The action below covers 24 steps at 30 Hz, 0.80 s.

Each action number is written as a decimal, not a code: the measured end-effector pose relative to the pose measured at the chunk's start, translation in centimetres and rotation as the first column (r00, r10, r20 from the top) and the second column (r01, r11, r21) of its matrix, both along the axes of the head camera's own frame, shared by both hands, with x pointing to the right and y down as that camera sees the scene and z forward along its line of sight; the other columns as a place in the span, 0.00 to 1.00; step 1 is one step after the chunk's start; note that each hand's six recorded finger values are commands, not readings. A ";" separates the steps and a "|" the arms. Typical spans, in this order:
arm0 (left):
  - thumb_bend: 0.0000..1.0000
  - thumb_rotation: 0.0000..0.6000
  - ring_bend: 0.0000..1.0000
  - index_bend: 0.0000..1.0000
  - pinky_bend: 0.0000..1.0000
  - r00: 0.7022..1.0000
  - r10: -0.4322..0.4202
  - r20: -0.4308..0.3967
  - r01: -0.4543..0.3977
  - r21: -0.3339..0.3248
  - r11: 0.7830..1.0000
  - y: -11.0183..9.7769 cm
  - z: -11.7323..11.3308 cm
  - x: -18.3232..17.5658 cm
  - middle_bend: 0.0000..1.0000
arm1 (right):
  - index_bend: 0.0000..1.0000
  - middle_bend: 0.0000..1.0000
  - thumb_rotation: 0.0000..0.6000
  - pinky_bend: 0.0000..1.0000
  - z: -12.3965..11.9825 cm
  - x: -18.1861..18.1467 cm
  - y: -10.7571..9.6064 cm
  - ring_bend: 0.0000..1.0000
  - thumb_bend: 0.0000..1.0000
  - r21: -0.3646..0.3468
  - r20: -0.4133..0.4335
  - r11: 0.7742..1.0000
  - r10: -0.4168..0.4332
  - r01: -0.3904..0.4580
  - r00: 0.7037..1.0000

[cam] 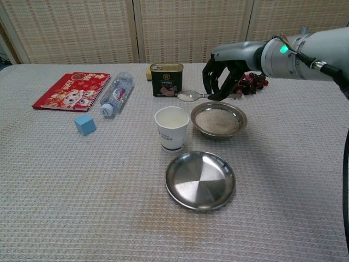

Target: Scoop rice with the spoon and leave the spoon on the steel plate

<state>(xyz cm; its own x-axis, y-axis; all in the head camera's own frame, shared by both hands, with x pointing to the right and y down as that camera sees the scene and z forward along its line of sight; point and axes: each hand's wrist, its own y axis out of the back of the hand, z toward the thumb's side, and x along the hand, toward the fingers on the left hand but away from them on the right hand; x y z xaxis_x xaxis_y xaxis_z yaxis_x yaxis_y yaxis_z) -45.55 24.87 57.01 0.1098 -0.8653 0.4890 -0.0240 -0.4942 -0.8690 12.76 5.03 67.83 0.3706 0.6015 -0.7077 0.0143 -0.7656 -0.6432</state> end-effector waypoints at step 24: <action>0.42 1.00 0.04 0.00 0.16 0.999 -0.011 -0.033 0.011 0.013 1.000 0.1 -1.1 -0.5 0.00 | 0.87 0.60 1.00 0.00 0.0 -6.0 1.6 0.16 0.36 0.143 -0.262 0.946 -0.248 0.291 0.933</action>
